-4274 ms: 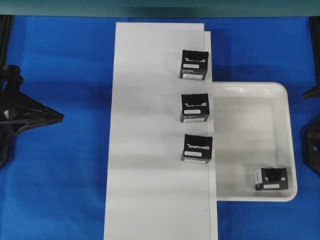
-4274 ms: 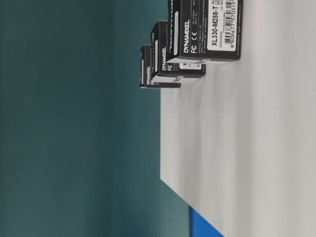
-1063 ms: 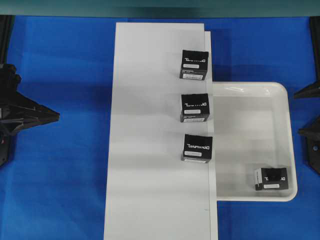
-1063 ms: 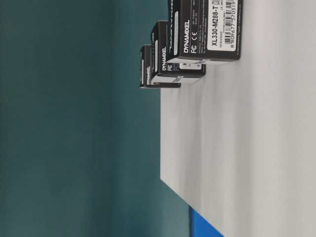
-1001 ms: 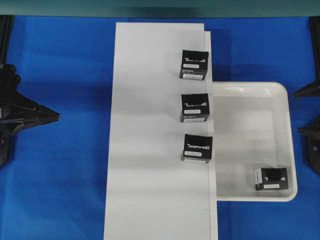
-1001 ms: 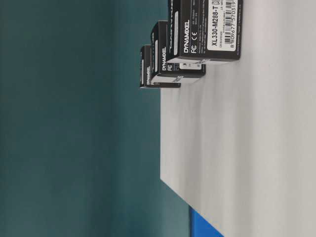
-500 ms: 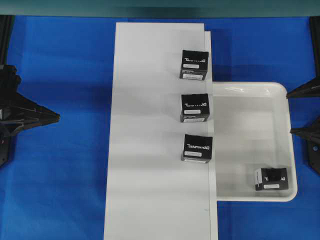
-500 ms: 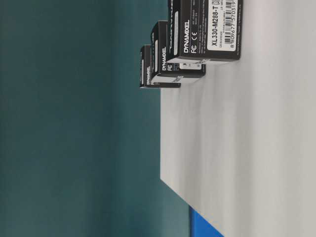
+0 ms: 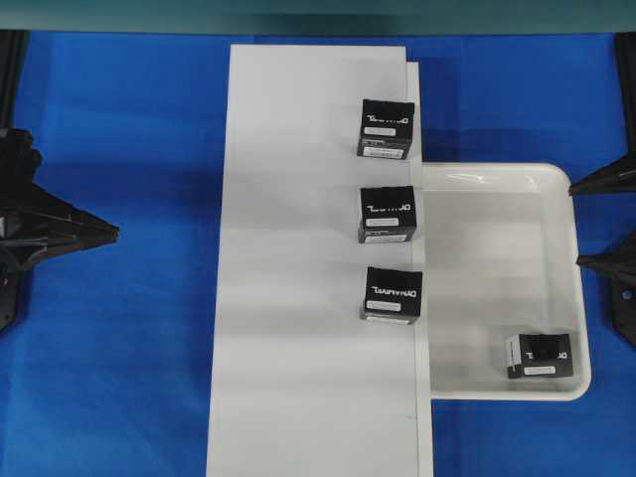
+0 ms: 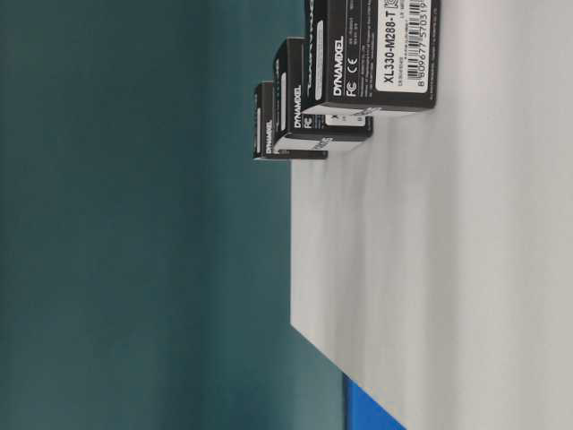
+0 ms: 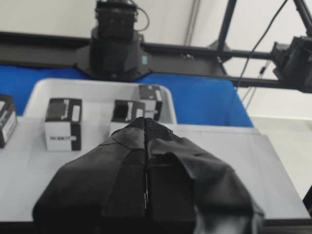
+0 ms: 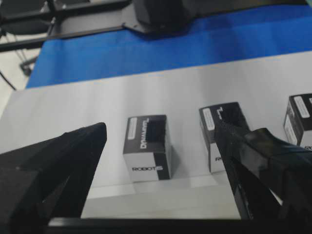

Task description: Place the box from the white plastic tray onto the white base.

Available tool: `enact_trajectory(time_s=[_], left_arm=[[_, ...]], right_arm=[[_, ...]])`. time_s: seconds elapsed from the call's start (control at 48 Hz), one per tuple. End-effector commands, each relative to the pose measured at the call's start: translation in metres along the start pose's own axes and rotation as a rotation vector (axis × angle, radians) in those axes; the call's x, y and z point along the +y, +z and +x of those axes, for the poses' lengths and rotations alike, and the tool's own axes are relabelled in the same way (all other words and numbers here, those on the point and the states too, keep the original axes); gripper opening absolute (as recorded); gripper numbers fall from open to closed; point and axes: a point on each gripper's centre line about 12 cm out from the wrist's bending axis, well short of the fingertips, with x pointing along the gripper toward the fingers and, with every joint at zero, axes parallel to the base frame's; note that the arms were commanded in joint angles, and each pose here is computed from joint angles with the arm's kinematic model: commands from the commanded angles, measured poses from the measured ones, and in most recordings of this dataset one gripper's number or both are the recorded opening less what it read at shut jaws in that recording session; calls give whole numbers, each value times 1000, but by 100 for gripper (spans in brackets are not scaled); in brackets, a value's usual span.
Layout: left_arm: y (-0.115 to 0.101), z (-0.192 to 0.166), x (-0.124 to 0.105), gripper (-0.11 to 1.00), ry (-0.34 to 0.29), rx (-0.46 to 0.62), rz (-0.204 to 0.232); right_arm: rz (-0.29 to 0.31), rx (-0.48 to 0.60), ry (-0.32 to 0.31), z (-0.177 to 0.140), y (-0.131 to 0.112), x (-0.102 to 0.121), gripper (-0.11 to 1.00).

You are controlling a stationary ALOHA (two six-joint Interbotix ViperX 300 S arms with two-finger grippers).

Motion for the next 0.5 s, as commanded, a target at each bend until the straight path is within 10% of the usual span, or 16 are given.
enact_trajectory(time_s=[0.0, 0.48], left_arm=[[9, 1, -1, -7, -5, -33, 0], [12, 2, -1, -7, -7, -47, -5]], right_arm=[[-1, -13, -2, 0, 4, 0, 98], [-1, -11, -2, 0, 3, 0, 98]])
